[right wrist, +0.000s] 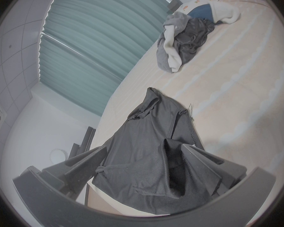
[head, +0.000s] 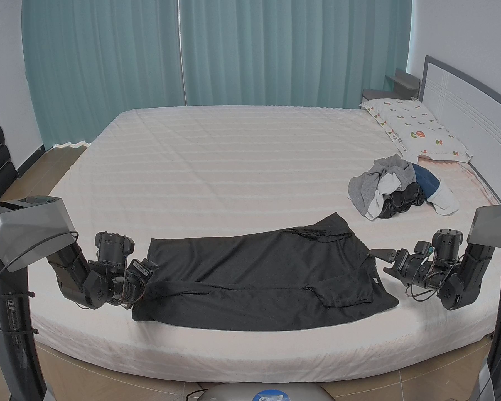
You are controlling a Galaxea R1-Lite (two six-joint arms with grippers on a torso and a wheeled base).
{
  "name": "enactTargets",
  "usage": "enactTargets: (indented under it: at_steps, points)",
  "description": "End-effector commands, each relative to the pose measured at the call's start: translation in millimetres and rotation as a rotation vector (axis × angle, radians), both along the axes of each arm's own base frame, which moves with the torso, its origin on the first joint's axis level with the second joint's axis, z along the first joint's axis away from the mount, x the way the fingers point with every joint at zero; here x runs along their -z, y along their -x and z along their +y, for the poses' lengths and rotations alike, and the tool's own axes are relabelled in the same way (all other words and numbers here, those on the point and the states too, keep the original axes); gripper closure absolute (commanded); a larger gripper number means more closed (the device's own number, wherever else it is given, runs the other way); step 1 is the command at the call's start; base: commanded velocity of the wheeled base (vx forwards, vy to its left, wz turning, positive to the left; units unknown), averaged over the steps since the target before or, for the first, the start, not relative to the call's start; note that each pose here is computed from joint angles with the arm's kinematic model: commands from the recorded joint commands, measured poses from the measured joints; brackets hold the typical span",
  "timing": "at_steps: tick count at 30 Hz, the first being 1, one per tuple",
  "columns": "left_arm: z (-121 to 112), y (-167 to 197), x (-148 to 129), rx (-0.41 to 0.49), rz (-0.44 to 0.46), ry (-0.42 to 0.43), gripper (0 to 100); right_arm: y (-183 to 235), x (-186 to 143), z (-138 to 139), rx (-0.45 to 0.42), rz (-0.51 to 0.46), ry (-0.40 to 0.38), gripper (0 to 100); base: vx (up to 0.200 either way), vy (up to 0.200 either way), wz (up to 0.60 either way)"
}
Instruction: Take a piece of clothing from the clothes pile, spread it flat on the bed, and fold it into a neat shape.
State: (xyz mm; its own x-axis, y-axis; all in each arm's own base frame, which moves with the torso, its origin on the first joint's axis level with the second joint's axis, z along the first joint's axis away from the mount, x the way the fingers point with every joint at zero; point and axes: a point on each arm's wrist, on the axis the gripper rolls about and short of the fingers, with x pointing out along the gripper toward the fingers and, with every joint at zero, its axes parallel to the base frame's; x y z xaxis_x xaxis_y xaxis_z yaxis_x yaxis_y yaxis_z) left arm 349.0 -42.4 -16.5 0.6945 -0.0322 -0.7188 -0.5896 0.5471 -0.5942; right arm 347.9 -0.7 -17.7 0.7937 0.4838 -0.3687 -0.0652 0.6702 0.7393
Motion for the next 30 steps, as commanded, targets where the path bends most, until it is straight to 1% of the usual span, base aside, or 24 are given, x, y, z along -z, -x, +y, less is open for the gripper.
enactTargets:
  at_steps: [1,3,6,7,9,10,14,16,19,22,25,30]
  points:
    - [6.5,-0.3,-11.7,-0.018,-0.029,0.039,0,12.4,-20.4,9.4,0.010,-0.023,0.010,0,0.000,0.000,0.00]
    - [12.1,2.7,-20.5,-0.012,-0.042,0.088,0,21.5,-29.0,17.0,0.049,-0.024,0.038,0,0.000,0.000,0.00]
    - [18.4,8.7,-30.6,-0.009,-0.051,0.161,0,35.1,-28.5,33.2,0.054,0.010,0.060,0,0.000,0.000,0.00]
    - [20.2,10.8,-33.3,-0.003,-0.053,0.178,0,39.0,-27.0,38.2,0.054,0.025,0.063,0,0.000,0.000,0.00]
    - [20.2,10.8,-33.3,-0.003,-0.053,0.178,0,39.0,-27.0,38.2,0.054,0.025,0.063,0,0.000,0.000,0.00]
    - [25.0,17.3,-39.2,0.017,-0.054,0.214,0,45.4,-23.9,56.6,0.089,0.067,0.056,0,0.000,0.000,0.00]
    - [24.7,20.8,-36.7,0.023,-0.042,0.205,0,48.3,-11.1,69.4,0.141,0.143,0.019,0,0.000,0.000,0.00]
    - [23.3,22.1,-34.2,0.027,-0.033,0.201,0,49.3,3.1,69.9,0.151,0.187,0.034,0,0.000,0.000,0.00]
    - [23.3,22.1,-33.7,0.028,-0.031,0.200,0,53.5,13.4,69.8,0.157,0.229,0.048,0,0.000,0.000,0.00]
    - [22.4,23.2,-32.5,0.033,-0.026,0.195,0,55.5,16.4,69.0,0.170,0.241,0.059,0,0.000,0.000,0.00]
    - [21.5,24.0,-31.5,0.044,-0.023,0.182,0,52.8,22.5,66.9,0.202,0.239,0.078,0,0.000,0.000,0.00]
    - [20.6,24.4,-31.2,0.046,-0.021,0.181,0,53.9,20.3,64.8,0.209,0.236,0.079,0,0.000,0.000,0.00]
